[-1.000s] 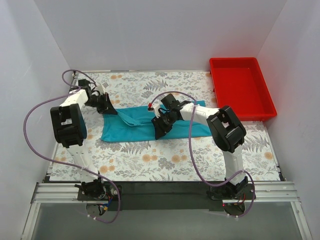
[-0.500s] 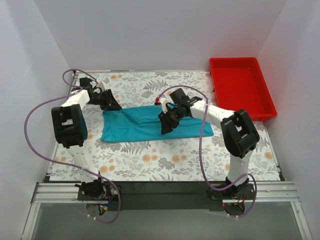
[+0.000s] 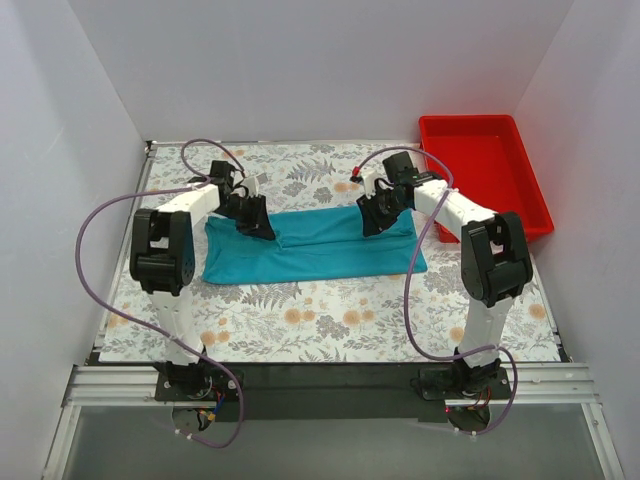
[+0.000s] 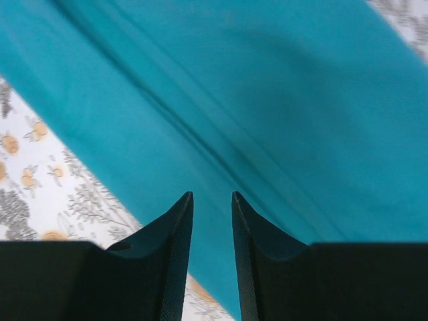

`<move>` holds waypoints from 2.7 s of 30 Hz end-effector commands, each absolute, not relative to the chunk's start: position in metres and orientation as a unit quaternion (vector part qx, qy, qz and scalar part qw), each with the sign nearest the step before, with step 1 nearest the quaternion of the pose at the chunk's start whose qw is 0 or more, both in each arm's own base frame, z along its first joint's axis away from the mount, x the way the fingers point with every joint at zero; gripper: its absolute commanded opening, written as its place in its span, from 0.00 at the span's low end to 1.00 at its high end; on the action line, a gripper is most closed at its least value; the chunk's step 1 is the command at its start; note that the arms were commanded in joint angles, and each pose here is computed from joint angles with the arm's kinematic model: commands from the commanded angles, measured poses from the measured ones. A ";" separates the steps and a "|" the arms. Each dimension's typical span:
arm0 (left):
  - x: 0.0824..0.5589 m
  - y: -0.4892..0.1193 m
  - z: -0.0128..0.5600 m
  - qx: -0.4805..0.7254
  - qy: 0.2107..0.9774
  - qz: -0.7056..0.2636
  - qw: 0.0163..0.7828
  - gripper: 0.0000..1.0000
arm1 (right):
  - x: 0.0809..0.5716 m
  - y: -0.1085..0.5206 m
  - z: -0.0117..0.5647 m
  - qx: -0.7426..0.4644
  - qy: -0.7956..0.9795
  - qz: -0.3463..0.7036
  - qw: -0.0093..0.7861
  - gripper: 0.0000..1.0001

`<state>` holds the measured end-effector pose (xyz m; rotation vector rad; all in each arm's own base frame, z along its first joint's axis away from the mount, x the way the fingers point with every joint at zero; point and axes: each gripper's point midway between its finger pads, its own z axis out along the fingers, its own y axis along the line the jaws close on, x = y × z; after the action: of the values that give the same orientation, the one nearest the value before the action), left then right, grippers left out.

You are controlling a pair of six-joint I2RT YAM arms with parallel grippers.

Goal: Fold and stack the t-shirts
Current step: Fold the tshirt

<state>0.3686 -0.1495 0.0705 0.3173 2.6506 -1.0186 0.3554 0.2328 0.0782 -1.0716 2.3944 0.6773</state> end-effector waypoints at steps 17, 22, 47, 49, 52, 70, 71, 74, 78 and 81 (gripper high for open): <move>0.389 -0.129 0.106 0.126 0.946 -0.226 0.195 0.30 | 0.430 0.203 0.076 -0.411 0.864 0.142 0.254 0.36; 0.340 -0.094 0.089 0.112 0.967 -0.155 0.169 0.30 | 0.434 0.195 0.059 -0.418 0.869 0.117 0.237 0.36; 0.455 -0.014 0.001 0.129 0.981 -0.050 0.136 0.30 | 0.240 0.193 0.035 -0.537 0.816 0.199 0.080 0.35; 0.483 -0.030 0.014 0.135 0.975 -0.091 0.148 0.32 | 0.207 0.223 0.061 -0.539 0.789 0.285 0.073 0.38; 0.552 -0.056 0.077 0.150 0.948 -0.134 0.245 0.35 | 0.199 0.254 0.109 -0.535 0.758 0.359 0.103 0.43; 0.458 -0.105 0.096 0.102 0.945 -0.202 0.236 0.35 | 0.266 0.231 0.021 -0.544 0.814 0.188 0.078 0.21; 0.455 -0.105 0.089 0.097 0.948 -0.200 0.228 0.35 | 0.259 0.232 0.018 -0.548 0.812 0.188 0.072 0.21; 0.454 -0.106 0.077 0.093 0.952 -0.195 0.217 0.35 | 0.226 0.232 0.004 -0.560 0.803 0.197 0.044 0.19; 0.455 -0.116 0.062 0.097 0.955 -0.197 0.201 0.35 | 0.176 0.238 -0.007 -0.574 0.790 0.216 0.009 0.18; 0.459 -0.127 0.046 0.110 0.957 -0.189 0.189 0.35 | 0.139 0.256 -0.005 -0.578 0.775 0.255 -0.014 0.19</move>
<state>0.4464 -0.1114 0.0476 0.2677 2.7170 -0.5446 0.1933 0.2596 0.0198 -1.7585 2.3314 0.6949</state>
